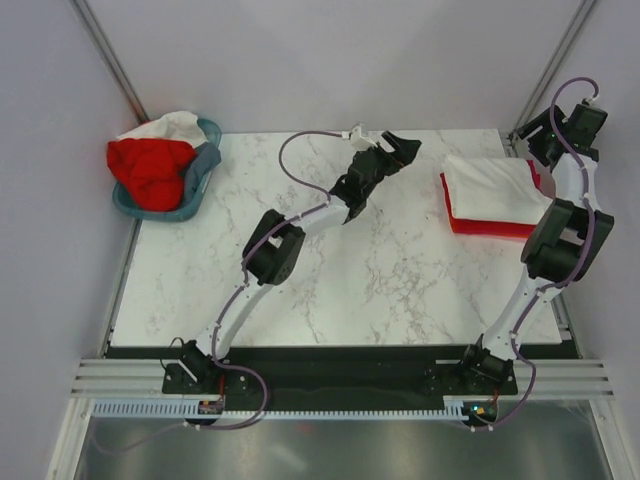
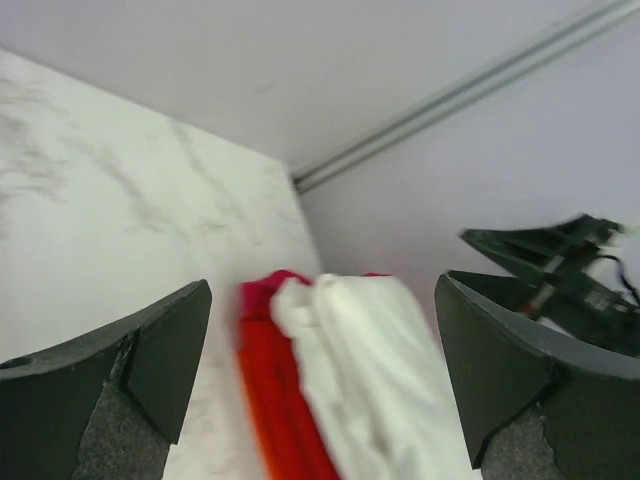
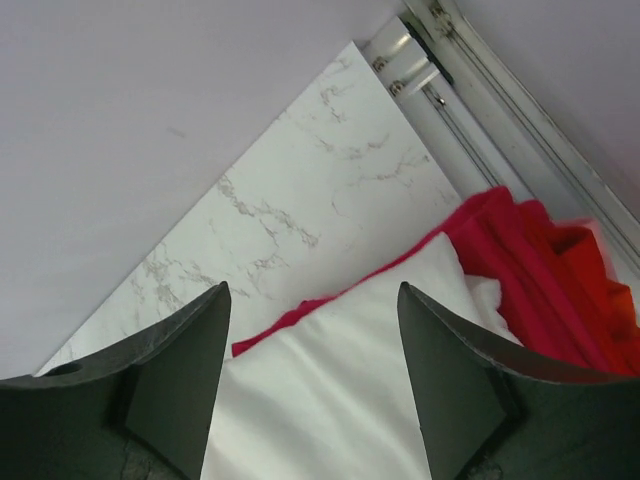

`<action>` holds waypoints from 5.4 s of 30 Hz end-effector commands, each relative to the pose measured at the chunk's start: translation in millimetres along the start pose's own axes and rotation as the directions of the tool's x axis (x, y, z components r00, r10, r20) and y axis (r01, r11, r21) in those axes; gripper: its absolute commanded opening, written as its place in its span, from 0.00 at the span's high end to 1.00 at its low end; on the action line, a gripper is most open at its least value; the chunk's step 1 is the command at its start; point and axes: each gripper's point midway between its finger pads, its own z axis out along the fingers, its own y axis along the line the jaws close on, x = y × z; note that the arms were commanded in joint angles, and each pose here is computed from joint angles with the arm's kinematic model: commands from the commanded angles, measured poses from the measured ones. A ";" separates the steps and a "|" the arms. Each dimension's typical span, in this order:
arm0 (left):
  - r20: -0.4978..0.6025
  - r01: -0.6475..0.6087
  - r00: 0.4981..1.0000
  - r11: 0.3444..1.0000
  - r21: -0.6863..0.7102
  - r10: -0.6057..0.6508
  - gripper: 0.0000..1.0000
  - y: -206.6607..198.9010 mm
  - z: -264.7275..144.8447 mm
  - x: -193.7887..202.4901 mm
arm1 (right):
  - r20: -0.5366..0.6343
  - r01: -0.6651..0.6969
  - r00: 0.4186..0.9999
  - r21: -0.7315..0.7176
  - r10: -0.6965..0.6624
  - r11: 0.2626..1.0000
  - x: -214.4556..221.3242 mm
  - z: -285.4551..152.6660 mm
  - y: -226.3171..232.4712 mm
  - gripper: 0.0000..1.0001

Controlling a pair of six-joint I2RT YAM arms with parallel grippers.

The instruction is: Fold and stack the t-shirts

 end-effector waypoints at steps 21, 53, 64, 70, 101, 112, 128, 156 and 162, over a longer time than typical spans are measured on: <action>-0.210 -0.142 0.971 0.982 -0.126 0.113 0.00 -9.6 -157.5 -140.8 | -0.115 -0.029 0.993 -0.363 -0.014 0.931 112.8 -94.7 129.7 0.54; -0.410 -0.378 0.887 0.847 -0.375 0.214 0.00 55.5 -349.0 -135.2 | -0.476 0.897 0.346 0.421 -0.808 0.136 265.3 -84.4 87.3 0.70; -0.459 -0.392 0.866 0.838 -0.380 0.198 0.00 74.3 -357.1 -118.8 | -0.598 0.905 0.263 0.424 -0.757 -0.020 275.2 -62.2 41.4 0.67; -0.463 -0.388 0.866 0.840 -0.379 0.192 0.00 75.7 -358.2 -116.4 | -0.649 0.910 0.268 0.414 -0.712 -0.035 272.7 -52.3 14.2 0.67; -0.464 -0.392 0.866 0.830 -0.397 0.187 0.00 83.1 -359.8 -116.8 | -0.598 0.913 0.276 0.408 -0.753 0.010 285.2 -57.3 44.5 1.00; -0.466 -0.396 0.865 0.826 -0.402 0.187 0.00 86.2 -360.5 -116.6 | -0.578 0.940 0.257 0.335 -0.775 0.062 313.4 -75.1 60.3 1.00; -0.449 -0.408 0.870 0.806 -0.429 0.201 0.00 92.0 -363.8 -124.3 | -0.421 0.921 0.385 0.113 -0.821 0.374 336.8 -86.3 145.2 0.63; -0.445 -0.403 0.871 0.819 -0.409 0.206 0.00 90.9 -363.1 -122.4 | -0.469 -0.236 0.881 -0.562 -0.069 0.793 230.8 -160.3 229.6 1.00; -0.446 -0.395 0.872 0.825 -0.404 0.199 0.00 89.9 -363.6 -120.5 | -0.478 -0.304 0.878 -0.493 0.038 0.815 221.9 -158.8 179.1 1.00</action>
